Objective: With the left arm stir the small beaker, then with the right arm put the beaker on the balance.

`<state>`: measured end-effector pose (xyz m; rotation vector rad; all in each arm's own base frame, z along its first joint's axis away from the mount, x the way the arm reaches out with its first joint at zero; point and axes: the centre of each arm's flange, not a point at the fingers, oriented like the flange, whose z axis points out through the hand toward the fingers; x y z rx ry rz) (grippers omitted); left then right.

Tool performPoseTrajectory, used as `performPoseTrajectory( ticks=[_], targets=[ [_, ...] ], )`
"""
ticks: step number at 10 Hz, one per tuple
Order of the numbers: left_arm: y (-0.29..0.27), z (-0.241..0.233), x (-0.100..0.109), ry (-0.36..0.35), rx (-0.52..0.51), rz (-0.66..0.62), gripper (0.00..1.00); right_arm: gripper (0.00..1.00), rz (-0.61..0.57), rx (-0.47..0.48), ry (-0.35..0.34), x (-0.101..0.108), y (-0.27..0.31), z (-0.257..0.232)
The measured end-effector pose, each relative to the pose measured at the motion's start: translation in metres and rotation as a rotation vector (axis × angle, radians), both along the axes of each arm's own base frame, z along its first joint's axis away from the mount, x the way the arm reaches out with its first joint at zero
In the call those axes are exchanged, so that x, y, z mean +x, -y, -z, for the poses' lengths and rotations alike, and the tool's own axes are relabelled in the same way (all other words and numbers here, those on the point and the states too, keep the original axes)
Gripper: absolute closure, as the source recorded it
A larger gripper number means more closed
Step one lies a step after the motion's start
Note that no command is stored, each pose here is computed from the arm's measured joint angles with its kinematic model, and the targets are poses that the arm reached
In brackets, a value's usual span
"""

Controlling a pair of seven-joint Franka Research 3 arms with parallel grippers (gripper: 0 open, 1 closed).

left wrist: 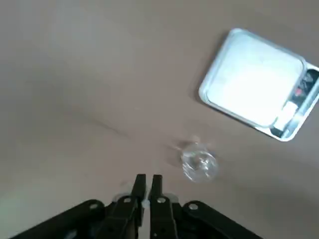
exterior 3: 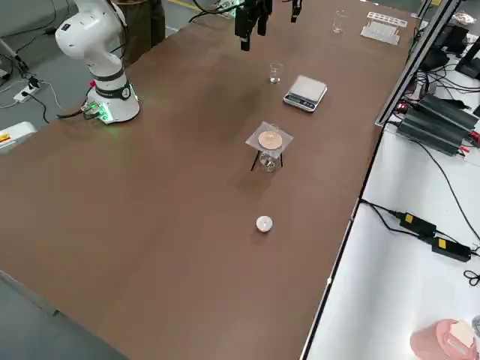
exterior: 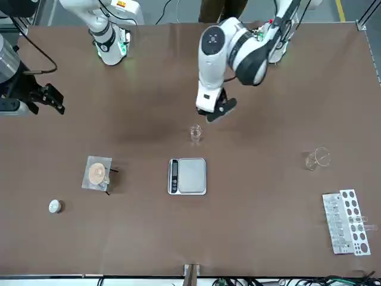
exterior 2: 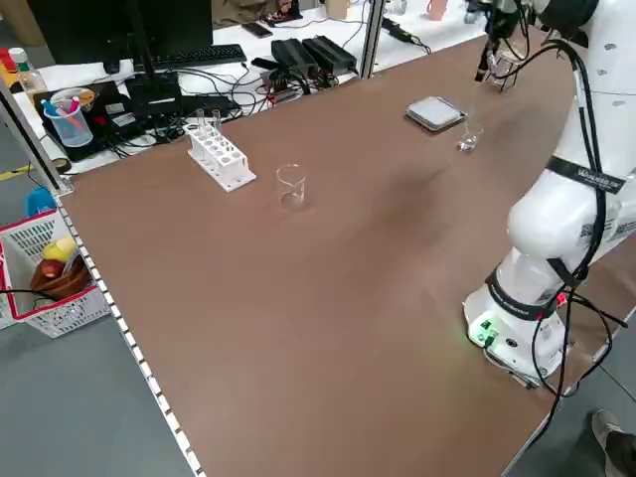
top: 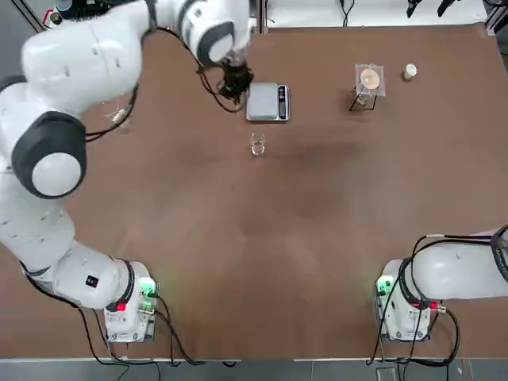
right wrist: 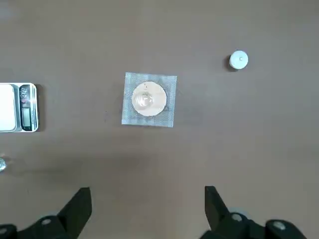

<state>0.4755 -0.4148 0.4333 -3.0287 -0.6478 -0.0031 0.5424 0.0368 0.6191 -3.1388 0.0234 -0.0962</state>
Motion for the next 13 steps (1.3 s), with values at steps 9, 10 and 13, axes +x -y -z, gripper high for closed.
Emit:
performPoseTrajectory(
  ticks=[9,10,13],
  targets=[
    [-0.320,-0.042,0.073,-0.066,0.001,0.133,0.92,0.00,-0.007,0.002,0.032,0.003,-0.004,-0.003],
    [-0.354,-0.045,0.072,-0.078,-0.008,0.132,0.92,0.00,-0.008,0.002,0.034,0.003,-0.005,-0.003],
    [-0.476,-0.041,0.067,-0.083,-0.029,0.131,0.92,0.00,-0.008,0.003,0.042,0.004,-0.005,-0.004]
  ],
)
